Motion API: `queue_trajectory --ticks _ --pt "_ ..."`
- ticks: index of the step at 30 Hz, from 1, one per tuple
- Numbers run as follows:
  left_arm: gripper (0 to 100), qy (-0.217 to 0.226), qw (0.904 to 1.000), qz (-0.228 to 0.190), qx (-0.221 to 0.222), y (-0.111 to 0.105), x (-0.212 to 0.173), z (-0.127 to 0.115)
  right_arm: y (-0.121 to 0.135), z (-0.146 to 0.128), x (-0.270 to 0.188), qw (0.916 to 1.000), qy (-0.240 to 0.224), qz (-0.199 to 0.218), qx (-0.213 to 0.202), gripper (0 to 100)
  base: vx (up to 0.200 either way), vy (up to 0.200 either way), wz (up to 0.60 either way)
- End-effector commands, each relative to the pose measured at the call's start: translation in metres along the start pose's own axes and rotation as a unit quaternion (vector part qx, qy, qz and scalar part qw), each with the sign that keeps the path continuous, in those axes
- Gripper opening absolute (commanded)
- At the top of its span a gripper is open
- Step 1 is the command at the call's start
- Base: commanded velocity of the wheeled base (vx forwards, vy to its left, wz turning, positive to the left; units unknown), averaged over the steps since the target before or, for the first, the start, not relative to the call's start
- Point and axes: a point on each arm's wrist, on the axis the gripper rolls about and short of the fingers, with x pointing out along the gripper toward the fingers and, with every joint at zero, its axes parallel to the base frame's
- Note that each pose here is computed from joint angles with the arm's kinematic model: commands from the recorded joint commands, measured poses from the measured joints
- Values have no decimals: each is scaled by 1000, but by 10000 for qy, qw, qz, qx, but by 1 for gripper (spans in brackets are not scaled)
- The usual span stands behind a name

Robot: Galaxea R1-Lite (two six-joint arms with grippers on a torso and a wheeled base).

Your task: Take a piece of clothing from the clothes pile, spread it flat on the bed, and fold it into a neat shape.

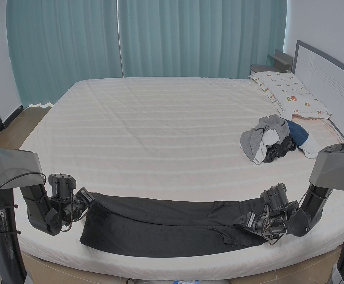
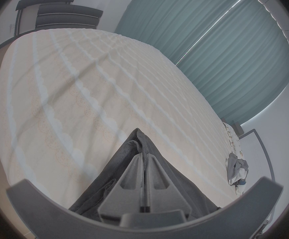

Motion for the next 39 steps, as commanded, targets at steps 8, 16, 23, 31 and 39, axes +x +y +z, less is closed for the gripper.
queue_trajectory --ticks 8,16,23,31,39 --pt "0 -39 10000 -38 23 -2 -1 2 3 7 -5 9994 -295 176 39 0 0 0 0" --pt "0 -60 10000 -61 29 -3 -2 3 6 12 -6 9988 -410 245 74 0 0 0 0" --pt "0 -385 9987 -335 -12 -20 1 17 21 65 -11 9860 -1372 776 548 0 0 0 0" --pt "0 -1222 9886 -792 -386 -38 6 37 26 94 -10 9459 -2671 1626 866 0 0 0 0" --pt "0 -1139 9912 -599 -315 -24 14 25 6 70 9 9614 -2408 1260 428 0 0 0 0"
